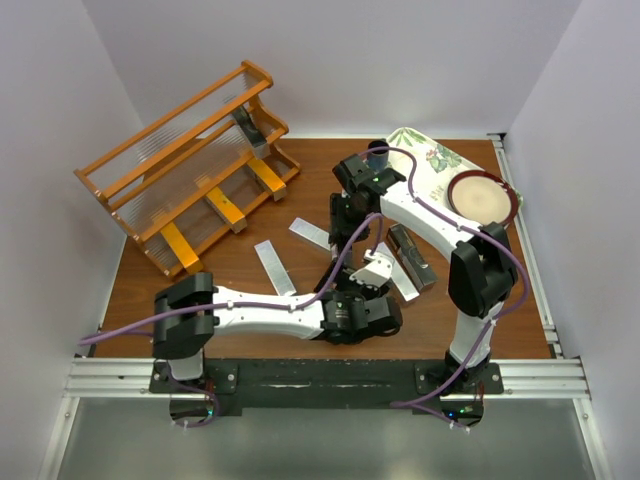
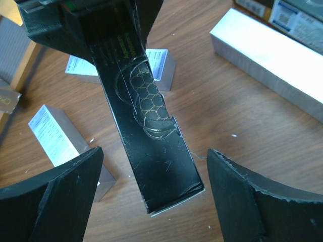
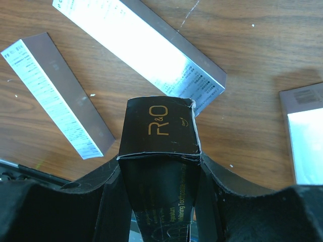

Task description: Place and organize the toothpastes onto the shelf

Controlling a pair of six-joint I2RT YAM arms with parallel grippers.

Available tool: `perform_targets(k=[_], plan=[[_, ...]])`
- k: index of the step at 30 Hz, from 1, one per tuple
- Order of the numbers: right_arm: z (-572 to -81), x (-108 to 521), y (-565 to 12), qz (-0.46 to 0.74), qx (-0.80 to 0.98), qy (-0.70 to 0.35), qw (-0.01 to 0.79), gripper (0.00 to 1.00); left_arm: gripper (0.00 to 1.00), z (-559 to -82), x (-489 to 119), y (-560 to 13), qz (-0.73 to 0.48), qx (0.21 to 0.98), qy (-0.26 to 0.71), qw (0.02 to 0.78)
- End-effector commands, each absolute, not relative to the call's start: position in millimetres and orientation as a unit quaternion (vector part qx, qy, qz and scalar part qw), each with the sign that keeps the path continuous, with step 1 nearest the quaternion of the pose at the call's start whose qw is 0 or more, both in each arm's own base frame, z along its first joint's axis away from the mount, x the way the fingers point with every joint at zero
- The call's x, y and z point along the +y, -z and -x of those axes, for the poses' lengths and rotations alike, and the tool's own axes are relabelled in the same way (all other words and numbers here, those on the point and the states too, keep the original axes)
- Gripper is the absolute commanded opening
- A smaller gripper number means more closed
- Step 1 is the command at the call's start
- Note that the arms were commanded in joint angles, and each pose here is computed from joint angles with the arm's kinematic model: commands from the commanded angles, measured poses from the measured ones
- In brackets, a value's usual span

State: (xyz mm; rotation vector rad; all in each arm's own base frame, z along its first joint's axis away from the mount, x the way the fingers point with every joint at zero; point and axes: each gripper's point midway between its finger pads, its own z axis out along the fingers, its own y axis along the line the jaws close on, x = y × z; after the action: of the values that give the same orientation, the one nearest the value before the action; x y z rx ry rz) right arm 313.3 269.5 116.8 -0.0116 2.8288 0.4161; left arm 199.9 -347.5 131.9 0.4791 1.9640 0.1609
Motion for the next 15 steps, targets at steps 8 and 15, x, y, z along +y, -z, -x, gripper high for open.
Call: perform_targets(k=[8,15], plan=[[-318,279,-150,-0.007,0.966,-0.193,0.174,0.31,0.76,-200,-354,-138,-0.184,0.799,-0.114,0.561],[-317,280,-149,-0.014,0.965,-0.199,0.172,0.32,0.68,-201,-355,-133,-0.186,0.789,-0.153,0.566]])
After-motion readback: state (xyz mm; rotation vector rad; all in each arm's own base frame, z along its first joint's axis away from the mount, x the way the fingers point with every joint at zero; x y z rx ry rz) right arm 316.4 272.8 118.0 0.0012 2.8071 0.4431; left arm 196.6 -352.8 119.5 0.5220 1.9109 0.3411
